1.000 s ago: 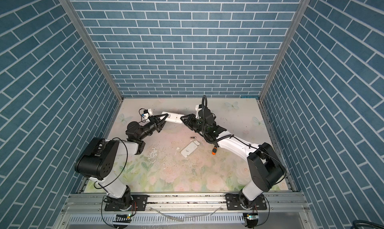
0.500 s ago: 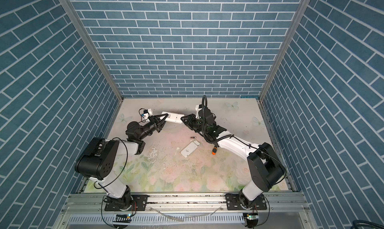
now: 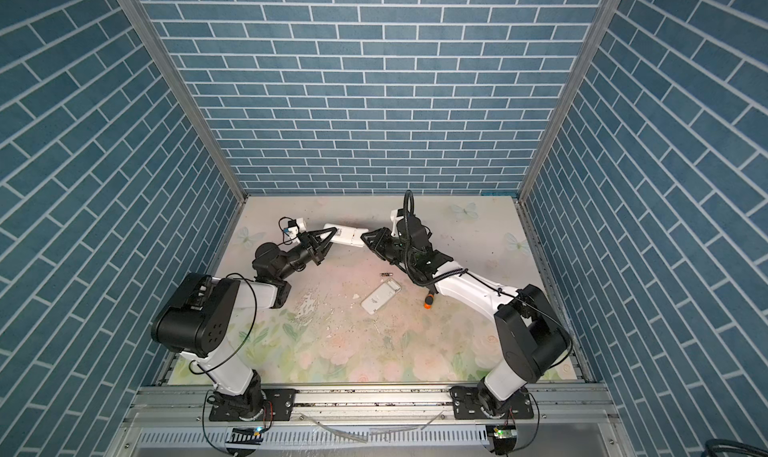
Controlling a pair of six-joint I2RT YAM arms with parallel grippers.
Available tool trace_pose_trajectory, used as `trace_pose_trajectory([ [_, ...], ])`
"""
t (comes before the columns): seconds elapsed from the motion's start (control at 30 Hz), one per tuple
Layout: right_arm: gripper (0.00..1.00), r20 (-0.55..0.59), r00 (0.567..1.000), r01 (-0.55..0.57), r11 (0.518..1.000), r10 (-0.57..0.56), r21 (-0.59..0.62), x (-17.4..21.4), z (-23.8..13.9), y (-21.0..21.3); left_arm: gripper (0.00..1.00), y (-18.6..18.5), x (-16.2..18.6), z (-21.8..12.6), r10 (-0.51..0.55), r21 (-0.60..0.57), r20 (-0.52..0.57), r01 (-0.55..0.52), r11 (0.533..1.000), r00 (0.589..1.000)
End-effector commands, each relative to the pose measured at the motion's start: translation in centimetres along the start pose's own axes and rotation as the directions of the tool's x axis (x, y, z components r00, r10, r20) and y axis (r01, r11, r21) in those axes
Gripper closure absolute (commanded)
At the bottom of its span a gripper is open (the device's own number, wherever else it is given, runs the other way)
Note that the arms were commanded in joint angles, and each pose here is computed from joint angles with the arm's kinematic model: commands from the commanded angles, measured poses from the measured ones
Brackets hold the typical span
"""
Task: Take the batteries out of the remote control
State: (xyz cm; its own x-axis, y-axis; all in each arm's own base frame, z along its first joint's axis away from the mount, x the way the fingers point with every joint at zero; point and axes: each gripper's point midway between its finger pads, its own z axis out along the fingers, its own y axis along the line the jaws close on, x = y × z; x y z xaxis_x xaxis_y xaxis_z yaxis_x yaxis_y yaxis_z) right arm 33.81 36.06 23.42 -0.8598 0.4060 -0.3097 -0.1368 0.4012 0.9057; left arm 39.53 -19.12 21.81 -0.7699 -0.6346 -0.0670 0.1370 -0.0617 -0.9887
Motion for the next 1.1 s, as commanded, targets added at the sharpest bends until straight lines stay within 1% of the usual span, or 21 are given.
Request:
trace_pose_trajectory([
  [0.0,0.75,-0.004,1.0,0.03,0.999,-0.03,-0.033,-0.1,-0.2,1.6,1.0,-1.3,0.2,0.2,0.054,0.043,-0.017,-0.053,0.998,0.998],
  [0.7,0.83,-0.02,0.999,0.035,0.999,-0.036,-0.039,0.2,0.5,1.9,1.0,-1.5,0.4,0.1,0.055,0.047,-0.019,-0.054,0.997,0.998],
  [1.07,0.79,-0.026,0.999,0.036,0.999,-0.037,-0.033,0.3,0.8,1.7,1.0,-1.9,0.7,0.2,0.058,0.054,-0.026,-0.056,0.997,0.998],
])
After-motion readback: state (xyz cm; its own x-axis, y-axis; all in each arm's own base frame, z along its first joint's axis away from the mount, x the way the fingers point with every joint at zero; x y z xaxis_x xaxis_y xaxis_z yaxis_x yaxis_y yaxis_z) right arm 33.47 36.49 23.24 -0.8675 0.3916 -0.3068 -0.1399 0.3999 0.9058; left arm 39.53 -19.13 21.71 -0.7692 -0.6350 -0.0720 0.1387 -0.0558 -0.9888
